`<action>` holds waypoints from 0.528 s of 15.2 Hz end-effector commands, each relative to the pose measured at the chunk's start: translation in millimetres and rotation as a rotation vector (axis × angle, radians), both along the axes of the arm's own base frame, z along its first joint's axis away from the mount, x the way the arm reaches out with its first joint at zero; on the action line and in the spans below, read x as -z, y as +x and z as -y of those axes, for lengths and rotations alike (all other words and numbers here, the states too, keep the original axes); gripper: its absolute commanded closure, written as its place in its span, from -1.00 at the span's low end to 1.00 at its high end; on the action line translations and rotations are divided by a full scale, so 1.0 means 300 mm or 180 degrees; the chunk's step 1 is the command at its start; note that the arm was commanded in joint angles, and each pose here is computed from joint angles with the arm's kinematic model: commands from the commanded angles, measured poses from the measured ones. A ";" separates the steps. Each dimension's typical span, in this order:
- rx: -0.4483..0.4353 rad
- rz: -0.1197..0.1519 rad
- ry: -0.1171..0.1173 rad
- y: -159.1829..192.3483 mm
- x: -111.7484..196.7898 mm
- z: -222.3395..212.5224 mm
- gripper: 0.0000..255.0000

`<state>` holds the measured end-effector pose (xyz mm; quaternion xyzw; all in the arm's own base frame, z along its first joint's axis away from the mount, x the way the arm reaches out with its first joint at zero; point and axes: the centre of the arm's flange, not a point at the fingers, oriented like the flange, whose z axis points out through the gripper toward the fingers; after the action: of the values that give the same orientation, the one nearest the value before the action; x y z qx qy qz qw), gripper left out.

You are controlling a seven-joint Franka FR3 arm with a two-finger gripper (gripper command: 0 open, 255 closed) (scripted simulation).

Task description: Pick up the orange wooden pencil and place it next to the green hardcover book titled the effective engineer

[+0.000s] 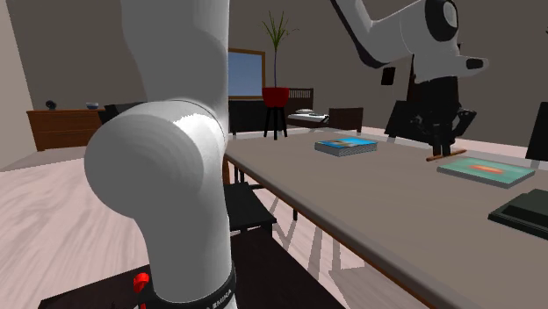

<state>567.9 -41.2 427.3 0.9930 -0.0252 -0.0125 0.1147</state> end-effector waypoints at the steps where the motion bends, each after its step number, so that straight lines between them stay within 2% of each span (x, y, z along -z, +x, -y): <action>1: -0.0003 0.0000 -0.0002 0.042 -0.003 0.083 1.00; 5: -0.0003 0.0000 -0.0002 0.109 -0.003 0.227 1.00; 8: -0.0003 0.0000 -0.0002 0.109 0.050 0.227 1.00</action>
<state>600.3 -108.5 417.1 0.9930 -0.0250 -0.0127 0.1150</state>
